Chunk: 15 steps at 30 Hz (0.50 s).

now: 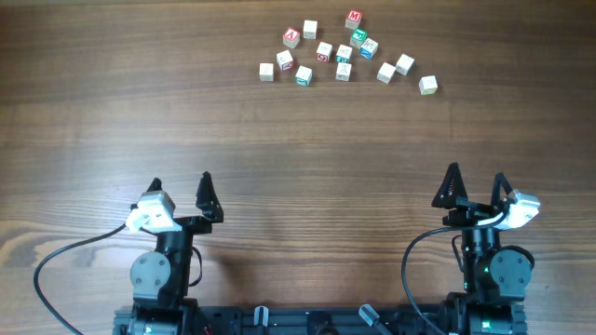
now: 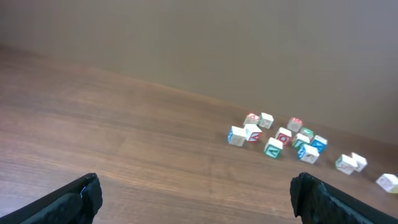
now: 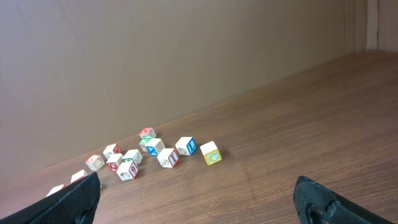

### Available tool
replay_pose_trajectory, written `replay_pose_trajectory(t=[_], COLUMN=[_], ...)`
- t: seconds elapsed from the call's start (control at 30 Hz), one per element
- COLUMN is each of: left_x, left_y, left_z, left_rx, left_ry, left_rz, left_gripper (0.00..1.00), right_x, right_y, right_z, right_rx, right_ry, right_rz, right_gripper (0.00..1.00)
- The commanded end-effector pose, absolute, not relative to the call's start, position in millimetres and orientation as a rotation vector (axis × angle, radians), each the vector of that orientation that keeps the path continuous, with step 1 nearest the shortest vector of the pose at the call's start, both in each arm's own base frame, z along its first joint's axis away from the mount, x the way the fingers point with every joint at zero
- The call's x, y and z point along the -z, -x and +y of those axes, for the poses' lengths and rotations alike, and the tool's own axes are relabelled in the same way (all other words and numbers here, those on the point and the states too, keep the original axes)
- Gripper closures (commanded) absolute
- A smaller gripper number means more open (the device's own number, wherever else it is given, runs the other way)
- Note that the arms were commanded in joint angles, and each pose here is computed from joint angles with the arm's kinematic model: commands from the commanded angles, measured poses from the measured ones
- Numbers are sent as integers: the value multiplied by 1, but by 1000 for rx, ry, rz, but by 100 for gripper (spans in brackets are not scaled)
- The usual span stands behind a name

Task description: Form a circle

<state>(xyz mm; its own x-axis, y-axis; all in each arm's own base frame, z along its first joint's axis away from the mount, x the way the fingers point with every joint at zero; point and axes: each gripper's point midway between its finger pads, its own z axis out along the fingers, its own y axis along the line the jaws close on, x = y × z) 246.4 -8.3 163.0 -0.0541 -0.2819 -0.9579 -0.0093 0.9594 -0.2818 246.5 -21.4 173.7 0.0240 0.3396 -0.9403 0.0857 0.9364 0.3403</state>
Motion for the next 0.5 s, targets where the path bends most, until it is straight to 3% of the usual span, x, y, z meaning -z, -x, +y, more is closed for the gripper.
replay_pose_trajectory(t=[0.0,0.3,0.47], left_x=[-170,-248,-284], left_y=[-246,-234,-249], left_z=[-22,-31,-42], left_rx=[304,336,342], left_ry=[167,93,17], left_rz=[1596,1501,1582], left_gripper=[0,0,0], right_x=[-174,-174,-174], right_y=[-247,-247,-247], right_z=[-20,-20,-20], right_rx=[-210,-210,-210], right_ry=[-335,-335,-334], right_rz=[1541,1541,1541], right_gripper=[0,0,0])
